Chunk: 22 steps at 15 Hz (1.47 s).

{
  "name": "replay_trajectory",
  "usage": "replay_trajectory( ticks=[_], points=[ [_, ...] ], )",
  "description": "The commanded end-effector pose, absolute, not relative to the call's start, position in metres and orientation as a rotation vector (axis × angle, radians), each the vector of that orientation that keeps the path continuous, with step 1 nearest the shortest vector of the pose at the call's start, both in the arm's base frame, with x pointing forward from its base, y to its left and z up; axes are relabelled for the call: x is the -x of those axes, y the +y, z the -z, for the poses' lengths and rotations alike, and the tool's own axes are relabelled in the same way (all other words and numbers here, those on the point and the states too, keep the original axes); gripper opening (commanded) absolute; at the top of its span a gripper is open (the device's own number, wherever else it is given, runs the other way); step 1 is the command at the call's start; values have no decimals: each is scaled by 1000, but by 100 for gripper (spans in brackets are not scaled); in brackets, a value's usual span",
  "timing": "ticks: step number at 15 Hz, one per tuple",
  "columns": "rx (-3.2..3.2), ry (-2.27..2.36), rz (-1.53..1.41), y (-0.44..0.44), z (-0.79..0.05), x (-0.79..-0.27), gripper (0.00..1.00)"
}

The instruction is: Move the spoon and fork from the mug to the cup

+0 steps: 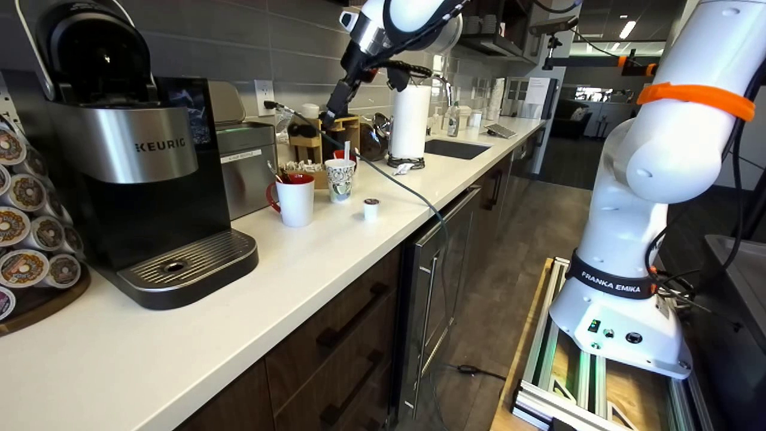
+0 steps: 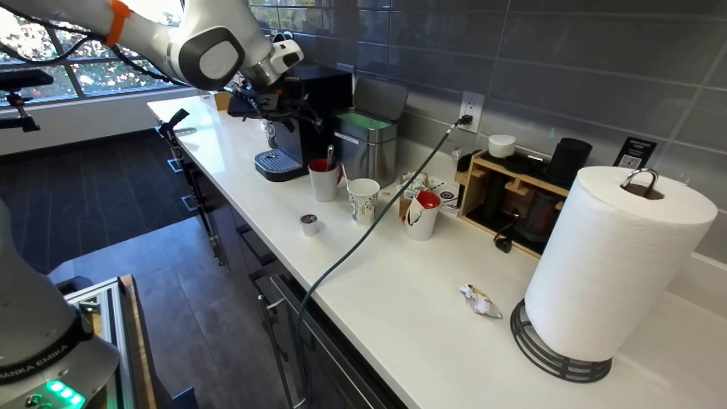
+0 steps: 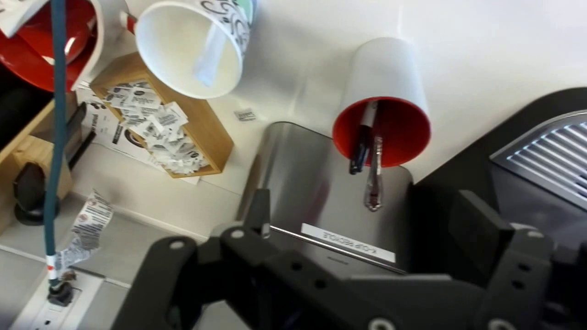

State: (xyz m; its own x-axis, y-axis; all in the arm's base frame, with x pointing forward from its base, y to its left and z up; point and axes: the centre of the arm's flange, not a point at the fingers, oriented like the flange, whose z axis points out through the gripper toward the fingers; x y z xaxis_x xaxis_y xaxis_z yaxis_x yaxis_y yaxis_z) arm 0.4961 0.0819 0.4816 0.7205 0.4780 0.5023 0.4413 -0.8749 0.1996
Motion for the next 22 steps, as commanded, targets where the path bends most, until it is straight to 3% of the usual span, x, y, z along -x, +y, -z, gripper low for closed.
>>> replay_trajectory(
  ticks=[1, 7, 18, 20, 21, 22],
  points=[
    [-2853, 866, -856, 104, -450, -494, 100],
    [-3022, 626, -964, 98, -415, -560, 100],
    [-3072, 534, -992, 113, -392, -566, 100],
    [-3024, 500, -1063, 106, -391, -576, 86],
    [-3010, 482, -1072, 104, -389, -579, 72],
    [-2997, 475, -1073, 103, -386, -582, 70]
  ],
)
